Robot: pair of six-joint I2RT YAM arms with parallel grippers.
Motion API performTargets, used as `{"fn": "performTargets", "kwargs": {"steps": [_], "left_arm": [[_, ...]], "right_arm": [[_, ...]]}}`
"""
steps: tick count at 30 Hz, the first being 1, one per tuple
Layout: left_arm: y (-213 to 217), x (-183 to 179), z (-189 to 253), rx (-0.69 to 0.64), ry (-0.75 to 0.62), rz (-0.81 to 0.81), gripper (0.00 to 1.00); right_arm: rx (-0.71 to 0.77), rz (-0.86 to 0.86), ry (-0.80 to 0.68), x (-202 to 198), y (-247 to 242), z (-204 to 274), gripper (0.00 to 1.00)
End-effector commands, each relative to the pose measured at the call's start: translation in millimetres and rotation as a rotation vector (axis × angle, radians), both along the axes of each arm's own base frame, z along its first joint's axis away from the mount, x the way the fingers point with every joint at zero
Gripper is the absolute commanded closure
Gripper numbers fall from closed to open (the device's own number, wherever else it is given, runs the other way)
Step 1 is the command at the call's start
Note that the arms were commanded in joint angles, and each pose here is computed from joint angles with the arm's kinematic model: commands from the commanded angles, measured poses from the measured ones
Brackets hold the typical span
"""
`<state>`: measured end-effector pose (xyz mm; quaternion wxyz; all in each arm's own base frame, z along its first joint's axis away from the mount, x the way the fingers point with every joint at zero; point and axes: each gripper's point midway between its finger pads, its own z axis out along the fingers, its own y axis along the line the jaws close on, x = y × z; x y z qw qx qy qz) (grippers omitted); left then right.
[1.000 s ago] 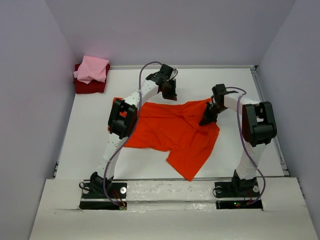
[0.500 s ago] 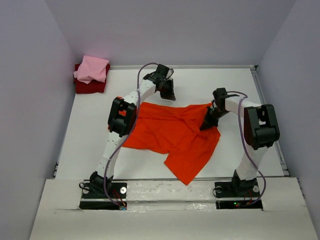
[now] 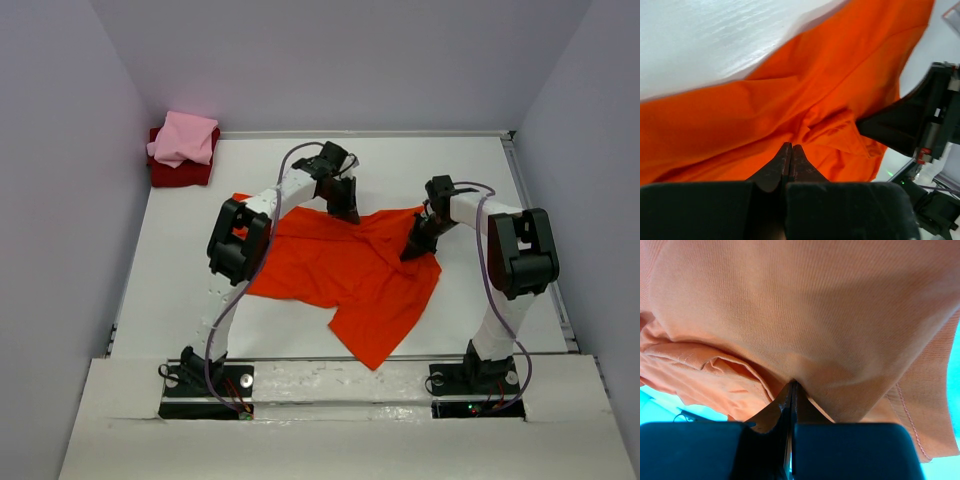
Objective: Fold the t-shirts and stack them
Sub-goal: Fold the flattened tshirt in 1/3 of the way
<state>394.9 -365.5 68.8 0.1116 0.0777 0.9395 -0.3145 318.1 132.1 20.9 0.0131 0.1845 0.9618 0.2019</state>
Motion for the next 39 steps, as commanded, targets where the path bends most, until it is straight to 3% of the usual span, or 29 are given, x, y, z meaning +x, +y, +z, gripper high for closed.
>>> {"fn": "performTargets", "kwargs": {"steps": [1, 5, 13, 22, 31, 39], "left_arm": [[-0.4, -1.3, 63.3, -0.065, -0.105, 0.014, 0.97], [1.6, -8.0, 66.6, -0.063, -0.106, 0.013, 0.96], [6.1, -16.4, 18.8, -0.007, -0.037, -0.002, 0.96], [11.3, 14.1, -2.2, 0.099, -0.096, 0.021, 0.97], [14.3, 22.7, -36.6, 0.15, -0.068, 0.016, 0.97], [33.3, 46.4, -59.4, 0.207, -0.082, 0.107, 0.98]], "right_arm": [[-0.024, 0.024, -0.021, 1.9, -1.0, 5.3, 1.0], [-0.028, 0.025, -0.016, 1.3, -1.6, 2.8, 1.0], [-0.019, 0.023, -0.024, 8.6, 0.8, 5.0, 1.0], [-0.016, 0.026, -0.039, 11.4, 1.4, 11.8, 1.0], [-0.024, 0.026, -0.048, 10.7, -0.2, 16.9, 1.0], [-0.007, 0.025, -0.043, 0.7, 1.1, 21.4, 1.0]]}}
